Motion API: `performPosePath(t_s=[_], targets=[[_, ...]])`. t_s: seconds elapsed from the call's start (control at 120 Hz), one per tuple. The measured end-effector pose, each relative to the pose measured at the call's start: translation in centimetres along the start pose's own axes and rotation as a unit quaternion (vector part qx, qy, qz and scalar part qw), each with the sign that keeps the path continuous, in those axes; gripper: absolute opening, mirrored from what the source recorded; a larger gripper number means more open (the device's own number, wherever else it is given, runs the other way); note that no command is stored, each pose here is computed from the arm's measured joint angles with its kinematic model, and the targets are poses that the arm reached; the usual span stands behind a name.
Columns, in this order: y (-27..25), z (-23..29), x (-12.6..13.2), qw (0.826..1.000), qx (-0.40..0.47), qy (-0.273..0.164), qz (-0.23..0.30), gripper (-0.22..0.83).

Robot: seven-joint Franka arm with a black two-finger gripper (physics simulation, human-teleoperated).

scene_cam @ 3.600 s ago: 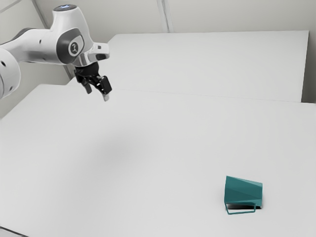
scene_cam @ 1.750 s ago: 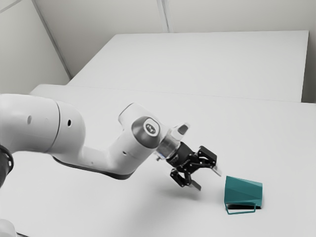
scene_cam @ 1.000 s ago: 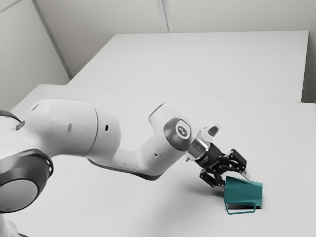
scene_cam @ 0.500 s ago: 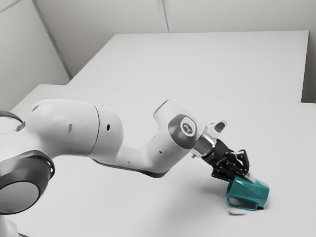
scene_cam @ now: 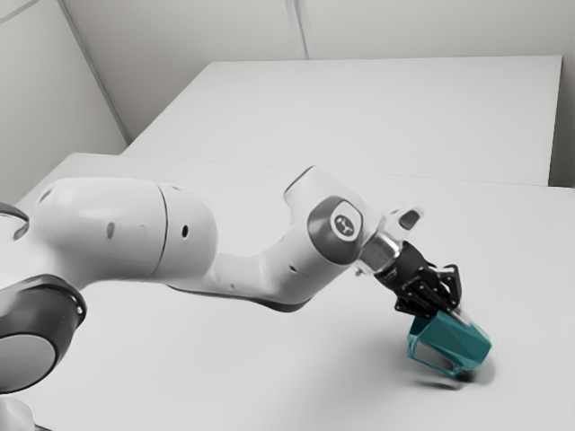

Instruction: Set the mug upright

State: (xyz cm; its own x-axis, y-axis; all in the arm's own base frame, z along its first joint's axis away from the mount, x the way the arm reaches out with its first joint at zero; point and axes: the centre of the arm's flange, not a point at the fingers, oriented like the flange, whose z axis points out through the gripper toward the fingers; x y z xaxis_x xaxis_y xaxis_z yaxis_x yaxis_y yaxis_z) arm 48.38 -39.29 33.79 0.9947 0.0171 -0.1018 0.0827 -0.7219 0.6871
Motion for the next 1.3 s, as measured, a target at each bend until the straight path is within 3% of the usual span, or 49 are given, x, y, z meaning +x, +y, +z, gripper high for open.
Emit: performPosePath(t_s=[0.2, 0.567, 0.808, 1.3], targets=[[-0.5, -3.4, 1.1, 0.999, 0.040, 0.015, 0.030, -0.17], [-6.2, -11.6, 3.4, 0.985, 0.156, 0.048, 0.064, -0.17], [-10.5, -17.6, 5.3, 0.965, 0.247, 0.050, 0.074, -0.17], [-16.4, -22.7, 8.4, 0.910, 0.403, 0.033, 0.094, -0.17]])
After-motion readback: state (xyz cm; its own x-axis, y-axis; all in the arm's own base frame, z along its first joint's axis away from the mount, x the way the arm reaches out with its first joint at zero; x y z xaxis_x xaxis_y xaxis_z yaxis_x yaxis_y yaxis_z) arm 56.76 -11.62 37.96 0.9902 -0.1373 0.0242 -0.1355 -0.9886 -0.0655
